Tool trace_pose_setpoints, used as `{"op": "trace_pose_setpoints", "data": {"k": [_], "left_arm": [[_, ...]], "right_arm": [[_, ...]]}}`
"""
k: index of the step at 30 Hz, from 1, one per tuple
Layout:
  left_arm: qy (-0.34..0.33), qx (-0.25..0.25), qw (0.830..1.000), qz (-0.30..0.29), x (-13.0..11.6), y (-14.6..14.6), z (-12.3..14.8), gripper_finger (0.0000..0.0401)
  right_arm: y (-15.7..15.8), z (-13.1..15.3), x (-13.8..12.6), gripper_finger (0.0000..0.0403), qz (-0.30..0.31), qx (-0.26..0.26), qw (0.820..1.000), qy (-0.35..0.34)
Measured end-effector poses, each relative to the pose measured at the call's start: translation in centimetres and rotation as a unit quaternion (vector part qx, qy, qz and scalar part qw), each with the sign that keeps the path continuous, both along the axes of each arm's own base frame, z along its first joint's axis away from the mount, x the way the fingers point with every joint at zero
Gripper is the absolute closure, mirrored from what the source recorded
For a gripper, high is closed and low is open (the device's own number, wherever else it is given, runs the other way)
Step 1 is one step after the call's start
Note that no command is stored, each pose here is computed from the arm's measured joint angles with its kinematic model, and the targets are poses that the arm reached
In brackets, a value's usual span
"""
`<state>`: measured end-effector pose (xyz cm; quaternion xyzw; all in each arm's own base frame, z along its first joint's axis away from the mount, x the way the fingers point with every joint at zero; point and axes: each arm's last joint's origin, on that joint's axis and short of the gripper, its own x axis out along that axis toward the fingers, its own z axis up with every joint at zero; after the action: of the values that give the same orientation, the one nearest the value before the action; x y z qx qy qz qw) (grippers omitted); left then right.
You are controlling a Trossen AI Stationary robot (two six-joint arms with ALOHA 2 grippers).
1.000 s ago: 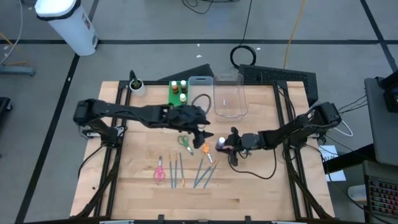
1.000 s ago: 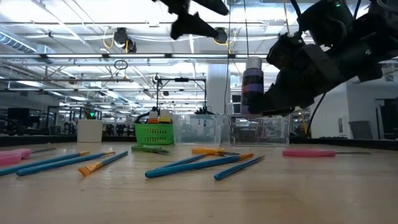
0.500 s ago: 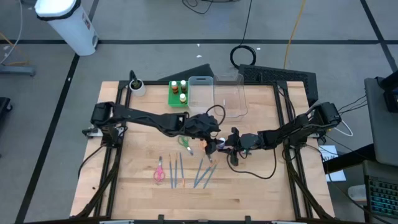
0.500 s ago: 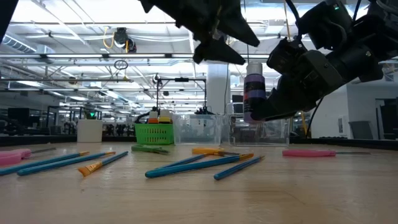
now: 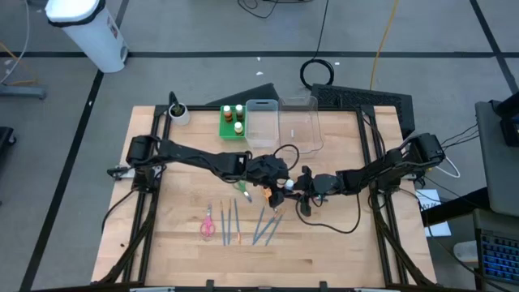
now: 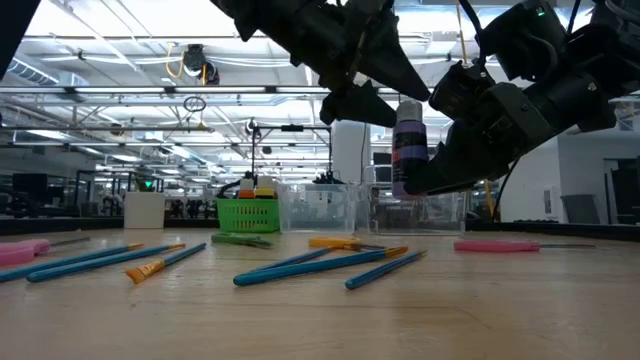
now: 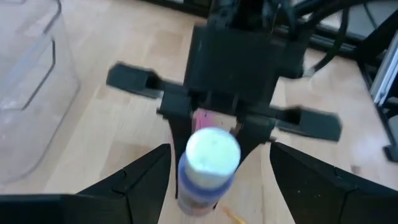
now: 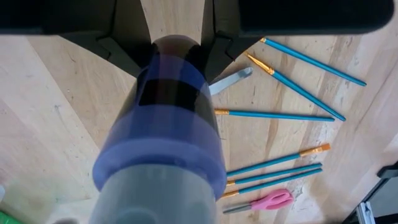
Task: Pick & Place Paint Supplies
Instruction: Put the purple paint bottle into the green bin
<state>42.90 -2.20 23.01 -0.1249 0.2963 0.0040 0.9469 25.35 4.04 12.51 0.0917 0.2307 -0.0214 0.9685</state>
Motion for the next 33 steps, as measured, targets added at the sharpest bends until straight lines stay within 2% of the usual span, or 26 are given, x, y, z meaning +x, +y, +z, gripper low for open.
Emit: {"op": "trace_pose_setpoints", "data": {"k": [10,14,20,24,28,33], "left_arm": [[0.0,0.01,1.0,0.007,0.2,-0.1,-0.3,0.0129],[0.001,0.014,1.0,0.005,0.2,-0.1,-0.4,0.0178],[0.0,0.015,1.0,0.007,0.2,0.0,-0.3,0.0279],[0.0,0.015,1.0,0.008,0.2,0.1,-0.3,0.0285],[-0.005,0.018,1.0,0.008,-0.1,0.3,0.4,0.0285],[-0.035,0.047,0.998,0.028,-1.3,0.3,3.3,0.0285]], "right_arm": [[0.0,0.0,0.0,0.0309,0.004,-0.008,1.0,0.0],[0.0,0.0,0.0,0.0309,0.004,-0.008,1.0,0.0],[0.0,0.0,0.0,0.0309,0.005,-0.007,1.0,0.0],[0.0,0.0,0.0,0.0306,0.005,-0.009,1.0,0.0],[0.0,0.1,0.0,0.0275,0.004,-0.01,1.0,-0.005],[0.0,0.1,0.1,0.0211,-0.006,-0.003,1.0,-0.006]]}}
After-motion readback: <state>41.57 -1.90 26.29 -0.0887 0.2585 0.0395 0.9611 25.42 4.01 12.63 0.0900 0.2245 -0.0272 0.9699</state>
